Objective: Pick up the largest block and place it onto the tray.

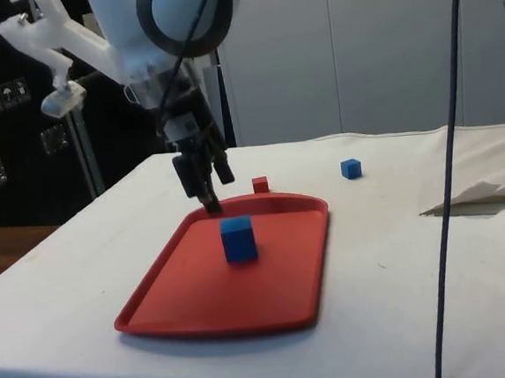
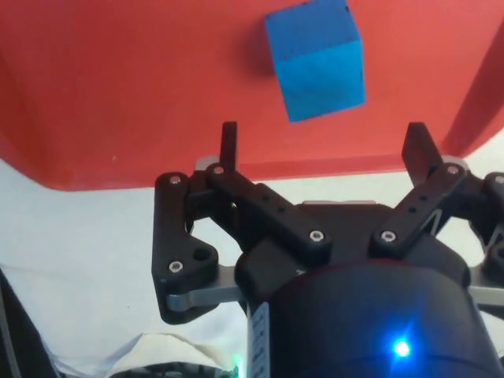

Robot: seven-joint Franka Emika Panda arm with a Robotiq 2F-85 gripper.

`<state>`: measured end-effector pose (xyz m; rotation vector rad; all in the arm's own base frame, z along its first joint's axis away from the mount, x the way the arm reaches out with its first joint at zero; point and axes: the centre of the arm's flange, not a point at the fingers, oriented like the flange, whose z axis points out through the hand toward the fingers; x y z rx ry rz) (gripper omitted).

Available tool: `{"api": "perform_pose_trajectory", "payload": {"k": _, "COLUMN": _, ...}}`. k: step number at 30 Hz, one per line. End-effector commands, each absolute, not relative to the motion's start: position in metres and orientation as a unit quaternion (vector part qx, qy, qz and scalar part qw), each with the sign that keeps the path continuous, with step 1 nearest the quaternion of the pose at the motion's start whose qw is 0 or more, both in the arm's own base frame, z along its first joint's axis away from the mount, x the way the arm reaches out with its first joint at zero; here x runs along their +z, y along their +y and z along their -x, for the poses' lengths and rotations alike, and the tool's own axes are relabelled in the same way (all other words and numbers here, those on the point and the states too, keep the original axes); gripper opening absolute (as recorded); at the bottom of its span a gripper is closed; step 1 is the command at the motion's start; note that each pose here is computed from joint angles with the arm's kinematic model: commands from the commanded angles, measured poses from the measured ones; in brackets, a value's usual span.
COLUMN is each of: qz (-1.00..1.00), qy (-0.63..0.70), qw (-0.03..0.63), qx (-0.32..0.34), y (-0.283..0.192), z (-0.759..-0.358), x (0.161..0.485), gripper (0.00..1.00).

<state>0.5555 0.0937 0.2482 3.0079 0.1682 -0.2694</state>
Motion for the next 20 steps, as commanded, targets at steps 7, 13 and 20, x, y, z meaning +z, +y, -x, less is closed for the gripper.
{"api": "perform_pose_trajectory", "payload": {"k": 7, "qz": -0.994, "qy": 0.055, "qw": 0.057, "qx": -0.076, "y": 0.092, "z": -0.556, "x": 0.279, "gripper": 1.0}}
{"api": "perform_pose_trajectory", "payload": {"k": 13, "qz": -0.995, "qy": 0.055, "qw": 0.054, "qx": -0.068, "y": 0.091, "z": -0.556, "x": 0.293, "gripper": 1.0}}
{"api": "perform_pose_trajectory", "payload": {"k": 20, "qz": -0.996, "qy": 0.055, "qw": 0.051, "qx": -0.056, "y": 0.087, "z": -0.556, "x": 0.312, "gripper": 1.0}}
